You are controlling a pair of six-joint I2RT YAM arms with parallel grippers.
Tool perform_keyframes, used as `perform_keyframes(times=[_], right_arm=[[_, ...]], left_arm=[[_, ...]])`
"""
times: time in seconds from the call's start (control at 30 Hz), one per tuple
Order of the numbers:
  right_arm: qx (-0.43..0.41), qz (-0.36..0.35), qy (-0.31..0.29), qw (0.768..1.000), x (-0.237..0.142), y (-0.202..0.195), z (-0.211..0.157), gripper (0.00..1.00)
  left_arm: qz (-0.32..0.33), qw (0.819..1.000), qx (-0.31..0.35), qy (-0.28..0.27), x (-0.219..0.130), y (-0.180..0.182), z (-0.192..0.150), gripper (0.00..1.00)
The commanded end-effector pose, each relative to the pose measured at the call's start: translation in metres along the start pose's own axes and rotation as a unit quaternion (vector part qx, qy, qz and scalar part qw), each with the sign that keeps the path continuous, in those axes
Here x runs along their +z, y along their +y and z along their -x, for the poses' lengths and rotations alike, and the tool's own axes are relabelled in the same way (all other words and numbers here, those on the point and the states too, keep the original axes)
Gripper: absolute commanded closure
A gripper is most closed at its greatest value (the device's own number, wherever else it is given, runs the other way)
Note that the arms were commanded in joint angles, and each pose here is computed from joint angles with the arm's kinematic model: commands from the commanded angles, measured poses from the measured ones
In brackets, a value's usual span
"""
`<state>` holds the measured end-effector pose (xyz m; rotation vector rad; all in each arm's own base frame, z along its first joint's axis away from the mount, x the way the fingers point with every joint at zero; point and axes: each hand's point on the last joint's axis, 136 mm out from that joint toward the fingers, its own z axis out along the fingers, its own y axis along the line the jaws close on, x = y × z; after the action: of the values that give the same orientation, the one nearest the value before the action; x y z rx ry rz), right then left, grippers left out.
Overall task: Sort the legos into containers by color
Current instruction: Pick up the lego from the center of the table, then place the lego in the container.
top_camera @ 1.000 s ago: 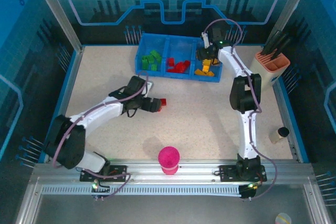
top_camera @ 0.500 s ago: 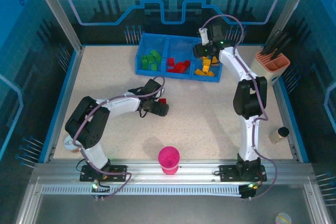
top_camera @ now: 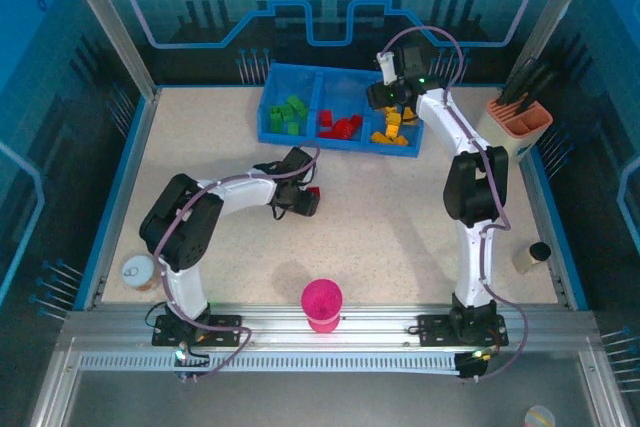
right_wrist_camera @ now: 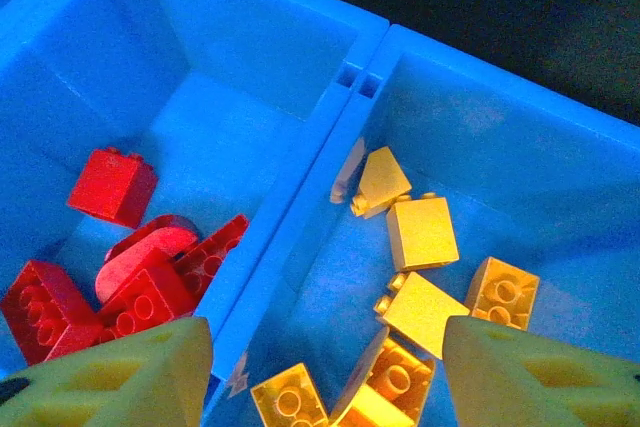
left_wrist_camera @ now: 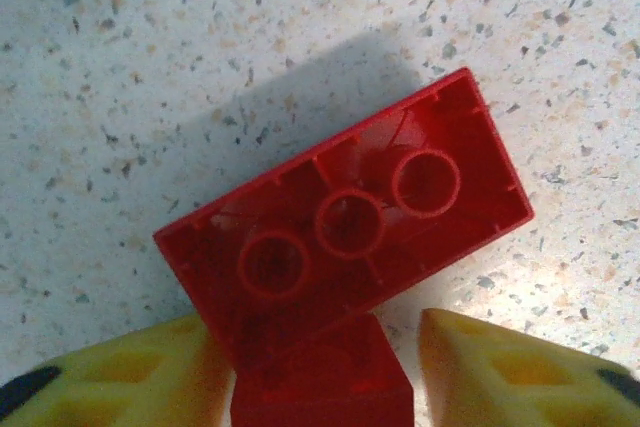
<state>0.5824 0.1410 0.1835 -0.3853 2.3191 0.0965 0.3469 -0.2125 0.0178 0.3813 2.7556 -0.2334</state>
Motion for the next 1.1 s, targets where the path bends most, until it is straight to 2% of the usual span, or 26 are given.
perform_keyframes(times=[0.0,0.13,0.23,0.43,0.6,0.73,0.83,0.93,1.07], right_arm=[[-0.017,-0.007,-0.007,1.0,-0.003,0.004,0.007,0.37],[-0.018,-0.01,-0.01,1.0,-0.01,0.003,0.008,0.37],[-0.014,-0.013,-0.013,1.0,-0.021,0.001,0.006,0.37],[0.004,-0.015,-0.021,1.0,-0.045,0.001,-0.008,0.37],[0.032,-0.004,-0.013,0.999,-0.069,0.011,-0.042,0.37],[0.022,0.012,-0.011,1.0,-0.084,0.031,-0.076,0.37],[-0.017,0.033,-0.049,0.998,-0.103,0.058,-0.093,0.35],[-0.033,0.06,-0.056,0.996,-0.122,0.081,-0.111,0.35],[-0.059,0.105,-0.048,0.992,-0.146,0.114,-0.138,0.22]], left_arm=[[-0.013,0.999,-0.006,0.035,0.006,-0.008,-0.012,0.58],[-0.015,0.999,-0.007,0.033,-0.005,-0.01,-0.004,0.68],[-0.013,1.0,0.0,0.003,-0.03,-0.013,0.017,0.7],[-0.027,0.994,0.033,-0.099,-0.097,-0.031,0.092,0.71],[-0.043,0.979,0.058,-0.19,-0.134,-0.051,0.161,0.71],[-0.034,0.972,0.071,-0.221,-0.128,-0.056,0.2,0.71],[-0.033,0.972,0.07,-0.223,-0.11,-0.055,0.22,0.71],[-0.026,0.972,0.064,-0.222,-0.089,-0.05,0.235,0.71],[-0.02,0.973,0.052,-0.224,-0.063,-0.042,0.249,0.71]])
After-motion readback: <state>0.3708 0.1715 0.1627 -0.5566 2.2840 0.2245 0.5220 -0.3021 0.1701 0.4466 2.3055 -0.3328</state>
